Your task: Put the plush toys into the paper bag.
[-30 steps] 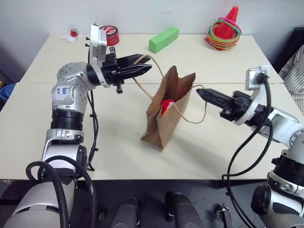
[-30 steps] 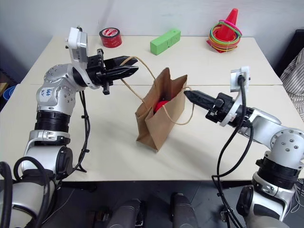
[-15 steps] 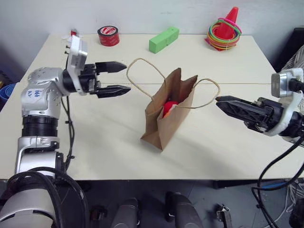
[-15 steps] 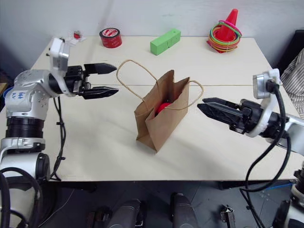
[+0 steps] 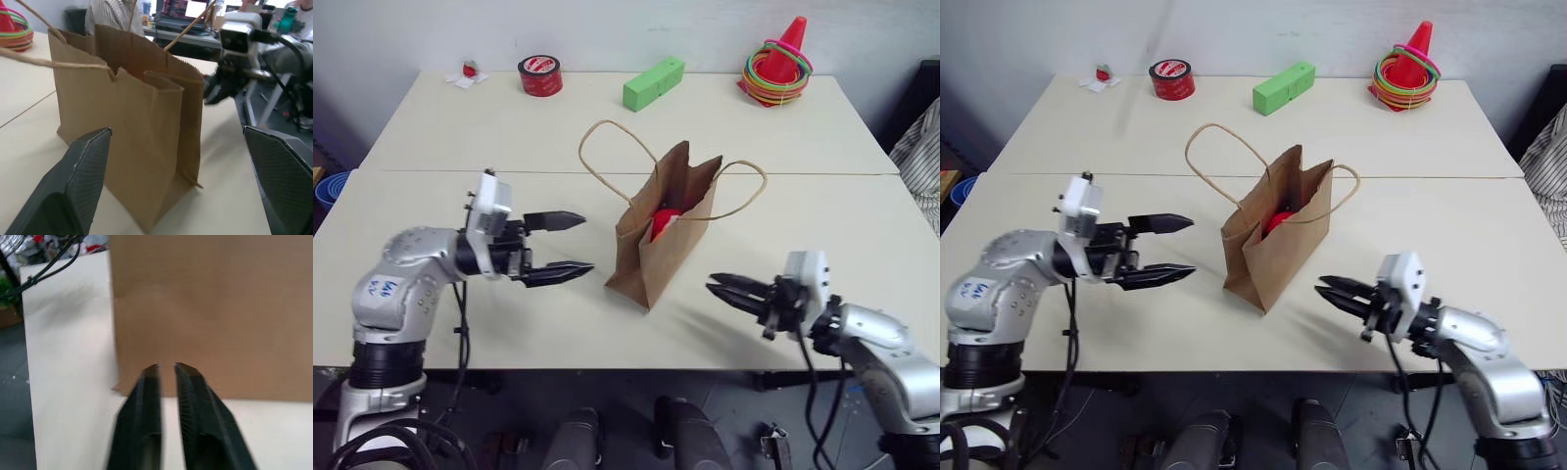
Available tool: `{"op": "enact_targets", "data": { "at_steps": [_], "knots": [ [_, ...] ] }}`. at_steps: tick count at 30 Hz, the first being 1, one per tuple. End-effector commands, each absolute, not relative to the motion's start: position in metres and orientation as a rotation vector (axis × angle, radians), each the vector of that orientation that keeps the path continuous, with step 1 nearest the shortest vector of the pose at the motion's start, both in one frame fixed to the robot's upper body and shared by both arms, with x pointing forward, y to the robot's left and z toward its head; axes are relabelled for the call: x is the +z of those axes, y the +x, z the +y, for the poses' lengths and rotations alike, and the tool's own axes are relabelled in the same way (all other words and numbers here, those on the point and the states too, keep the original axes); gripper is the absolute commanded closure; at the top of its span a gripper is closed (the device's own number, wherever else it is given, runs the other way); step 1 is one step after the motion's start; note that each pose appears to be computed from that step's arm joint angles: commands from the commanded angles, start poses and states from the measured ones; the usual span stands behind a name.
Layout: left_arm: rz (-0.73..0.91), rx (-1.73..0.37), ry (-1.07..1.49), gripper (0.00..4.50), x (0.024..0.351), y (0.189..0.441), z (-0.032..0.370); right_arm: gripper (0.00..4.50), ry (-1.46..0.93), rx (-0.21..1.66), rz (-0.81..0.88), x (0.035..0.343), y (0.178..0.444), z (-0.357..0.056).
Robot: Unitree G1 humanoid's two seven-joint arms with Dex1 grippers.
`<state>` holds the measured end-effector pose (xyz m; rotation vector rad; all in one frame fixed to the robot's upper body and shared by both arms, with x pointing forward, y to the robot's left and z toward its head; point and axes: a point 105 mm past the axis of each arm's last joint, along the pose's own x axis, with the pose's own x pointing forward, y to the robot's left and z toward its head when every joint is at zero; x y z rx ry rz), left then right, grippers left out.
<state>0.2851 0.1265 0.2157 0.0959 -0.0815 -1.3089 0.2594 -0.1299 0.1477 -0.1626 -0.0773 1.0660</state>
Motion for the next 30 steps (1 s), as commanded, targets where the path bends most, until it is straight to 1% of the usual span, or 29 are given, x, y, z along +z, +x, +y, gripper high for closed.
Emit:
{"op": "enact_targets", "data": {
  "at_steps": [1,4,8,12,15,18,19,20,22,24,26,30],
  "knots": [
    [-0.166,-1.257,0.063,0.0,0.229,0.283,0.112,4.44,-0.223,1.064,-0.185,0.154,0.27,-0.105],
    [-0.196,-1.228,0.028,0.0,0.229,0.285,0.1,4.44,-0.232,1.075,-0.216,0.154,0.277,-0.087],
    [-0.192,-1.197,0.008,0.0,0.22,0.289,0.083,4.44,-0.279,1.076,-0.248,0.152,0.286,-0.066],
    [-0.196,-1.172,-0.017,0.0,0.218,0.291,0.074,4.44,-0.291,1.063,-0.271,0.155,0.292,-0.058],
    [-0.168,-1.146,-0.023,0.0,0.212,0.292,0.072,4.44,-0.286,1.053,-0.281,0.157,0.294,-0.053],
    [-0.147,-1.075,-0.013,0.0,0.207,0.302,0.076,4.44,-0.284,1.051,-0.286,0.157,0.293,-0.051],
    [-0.138,-1.055,0.003,0.39,0.204,0.306,0.077,4.5,-0.284,1.051,-0.287,0.157,0.292,-0.05],
    [-0.133,-1.043,0.016,0.57,0.203,0.308,0.078,4.5,-0.284,1.052,-0.287,0.157,0.292,-0.05],
    [-0.127,-1.051,0.018,1.15,0.201,0.308,0.076,4.5,-0.284,1.051,-0.289,0.157,0.291,-0.05],
    [-0.122,-1.07,0.008,1.91,0.201,0.307,0.074,4.5,-0.284,1.053,-0.294,0.158,0.29,-0.052],
    [-0.112,-1.077,0.014,2.55,0.199,0.308,0.072,4.5,-0.283,1.057,-0.295,0.159,0.288,-0.054],
    [-0.07,-1.15,0.016,3.83,0.196,0.305,0.069,4.5,-0.269,1.09,-0.283,0.159,0.275,-0.064]
  ]
}}
